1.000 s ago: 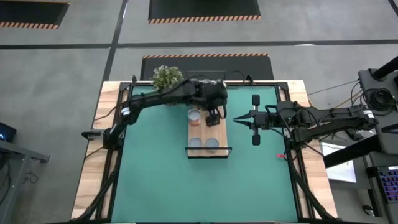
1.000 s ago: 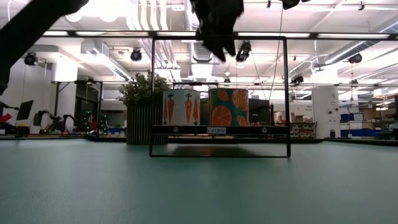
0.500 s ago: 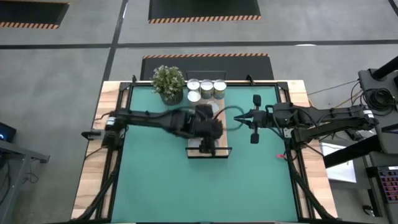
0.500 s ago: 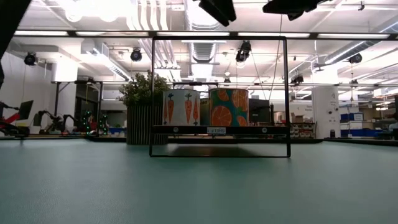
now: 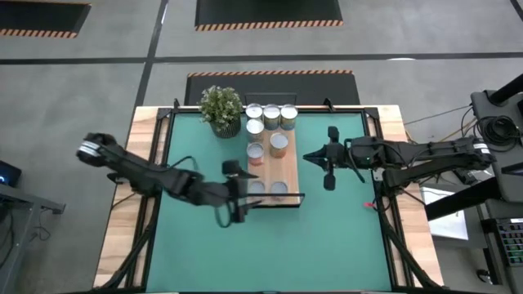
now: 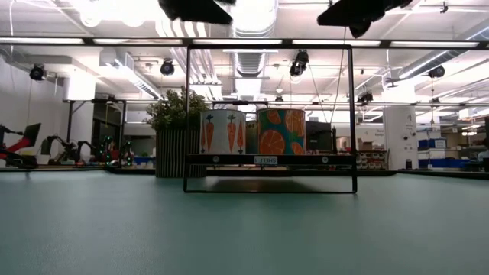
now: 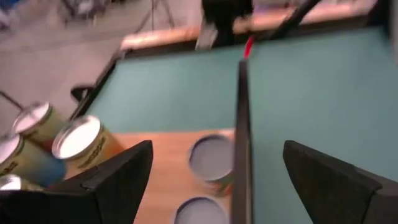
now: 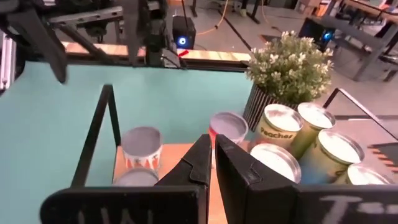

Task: Pick and place cans onto a shelf
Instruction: Put the canned pineapples on the shelf

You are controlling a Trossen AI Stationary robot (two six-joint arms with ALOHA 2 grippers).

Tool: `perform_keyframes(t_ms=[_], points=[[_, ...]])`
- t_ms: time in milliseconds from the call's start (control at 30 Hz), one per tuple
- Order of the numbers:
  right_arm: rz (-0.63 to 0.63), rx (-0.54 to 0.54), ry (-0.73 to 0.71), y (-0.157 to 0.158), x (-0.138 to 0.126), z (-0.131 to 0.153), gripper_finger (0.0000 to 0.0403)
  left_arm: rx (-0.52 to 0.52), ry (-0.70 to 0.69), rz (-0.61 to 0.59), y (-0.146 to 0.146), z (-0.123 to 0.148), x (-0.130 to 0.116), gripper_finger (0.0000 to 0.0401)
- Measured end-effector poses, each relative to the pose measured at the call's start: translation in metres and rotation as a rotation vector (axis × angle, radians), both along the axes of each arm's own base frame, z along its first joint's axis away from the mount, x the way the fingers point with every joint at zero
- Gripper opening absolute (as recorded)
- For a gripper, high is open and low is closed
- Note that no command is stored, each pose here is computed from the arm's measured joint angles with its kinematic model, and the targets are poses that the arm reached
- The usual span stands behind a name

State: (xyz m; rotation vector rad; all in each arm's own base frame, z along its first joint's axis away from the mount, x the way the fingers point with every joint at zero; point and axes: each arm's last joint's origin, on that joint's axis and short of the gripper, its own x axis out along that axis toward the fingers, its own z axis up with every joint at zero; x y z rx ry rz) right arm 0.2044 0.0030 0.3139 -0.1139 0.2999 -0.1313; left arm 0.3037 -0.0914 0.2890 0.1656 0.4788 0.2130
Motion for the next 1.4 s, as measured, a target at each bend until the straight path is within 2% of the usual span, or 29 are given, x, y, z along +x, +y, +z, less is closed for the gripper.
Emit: perform_keyframes(t_ms=[133, 300, 467, 633, 733, 867, 1067, 1200, 1400], points=[[-0.016, 0.05, -0.003, 0.001, 0.015, -0.003, 0.0012, -0.018, -0.146, -0.067, -0.004, -0.004, -0.034, 0.0341], [-0.043, 0.095, 0.064, -0.001, 0.041, 0.001, 0.0012, 0.001, -0.211, -0.093, 0.008, -0.003, -0.069, 0.0341], [-0.109, 0.107, 0.236, -0.014, 0.066, 0.013, 0.0012, 0.018, -0.262, -0.059, 0.021, -0.001, -0.095, 0.0341], [-0.215, 0.13, 0.438, -0.043, 0.087, 0.026, 0.0012, 0.066, -0.304, -0.06, 0.029, 0.006, -0.113, 0.0341], [-0.236, 0.153, 0.523, -0.067, 0.098, 0.028, 0.0012, 0.093, -0.327, -0.058, 0.033, 0.011, -0.12, 0.0341], [-0.201, 0.23, 0.558, -0.101, 0.11, 0.024, 0.0012, 0.119, -0.345, -0.059, 0.035, 0.016, -0.126, 0.0341], [-0.231, 0.276, 0.609, -0.14, 0.123, -0.001, 0.0012, 0.144, -0.327, -0.065, 0.036, 0.016, -0.128, 0.0341], [-0.185, 0.317, 0.625, -0.146, 0.132, -0.016, 0.0012, 0.155, -0.323, -0.068, 0.036, 0.016, -0.128, 0.0341], [-0.16, 0.305, 0.611, -0.15, 0.143, -0.027, 0.0012, 0.164, -0.323, -0.07, 0.036, 0.017, -0.128, 0.0341]])
